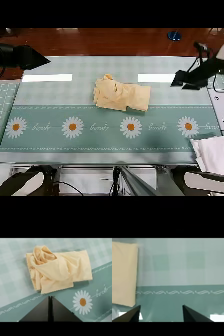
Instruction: Fold the shirts.
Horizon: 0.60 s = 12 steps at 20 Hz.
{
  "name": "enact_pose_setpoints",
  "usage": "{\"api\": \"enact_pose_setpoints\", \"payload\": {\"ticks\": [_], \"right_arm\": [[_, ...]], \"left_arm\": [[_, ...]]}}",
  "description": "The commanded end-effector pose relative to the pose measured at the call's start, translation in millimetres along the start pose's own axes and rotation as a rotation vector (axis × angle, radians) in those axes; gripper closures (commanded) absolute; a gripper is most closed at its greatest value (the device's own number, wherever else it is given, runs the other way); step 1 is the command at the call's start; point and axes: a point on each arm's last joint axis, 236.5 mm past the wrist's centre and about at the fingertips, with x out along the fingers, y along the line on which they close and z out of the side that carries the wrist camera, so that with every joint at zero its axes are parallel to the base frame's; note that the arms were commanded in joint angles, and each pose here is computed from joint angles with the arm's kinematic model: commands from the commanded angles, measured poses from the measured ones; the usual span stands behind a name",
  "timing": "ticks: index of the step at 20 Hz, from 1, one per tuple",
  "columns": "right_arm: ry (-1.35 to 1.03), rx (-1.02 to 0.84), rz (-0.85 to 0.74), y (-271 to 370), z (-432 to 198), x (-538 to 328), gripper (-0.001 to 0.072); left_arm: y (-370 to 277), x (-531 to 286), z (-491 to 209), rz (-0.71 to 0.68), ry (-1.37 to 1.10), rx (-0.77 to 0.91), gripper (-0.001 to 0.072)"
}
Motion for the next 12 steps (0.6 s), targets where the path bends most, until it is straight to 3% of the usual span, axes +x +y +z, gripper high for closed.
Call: {"api": "enact_pose_setpoints", "payload": {"ticks": [1,5,12], "right_arm": [[0.024,0.179,0.256,17,-26,49,0.0098],[-0.078,0.290,0.352,41,-19,88,0.0100],[0.017,0.394,0.489,115,-32,161,0.0116]], "left_arm": [[0,1,-1,-0.001,0.005,-0.001,0.0664],[0,1,-1,-0.001,0.007,0.000,0.0664],[0,0,-3,-0.003,0.011,0.025,0.0664]]}}
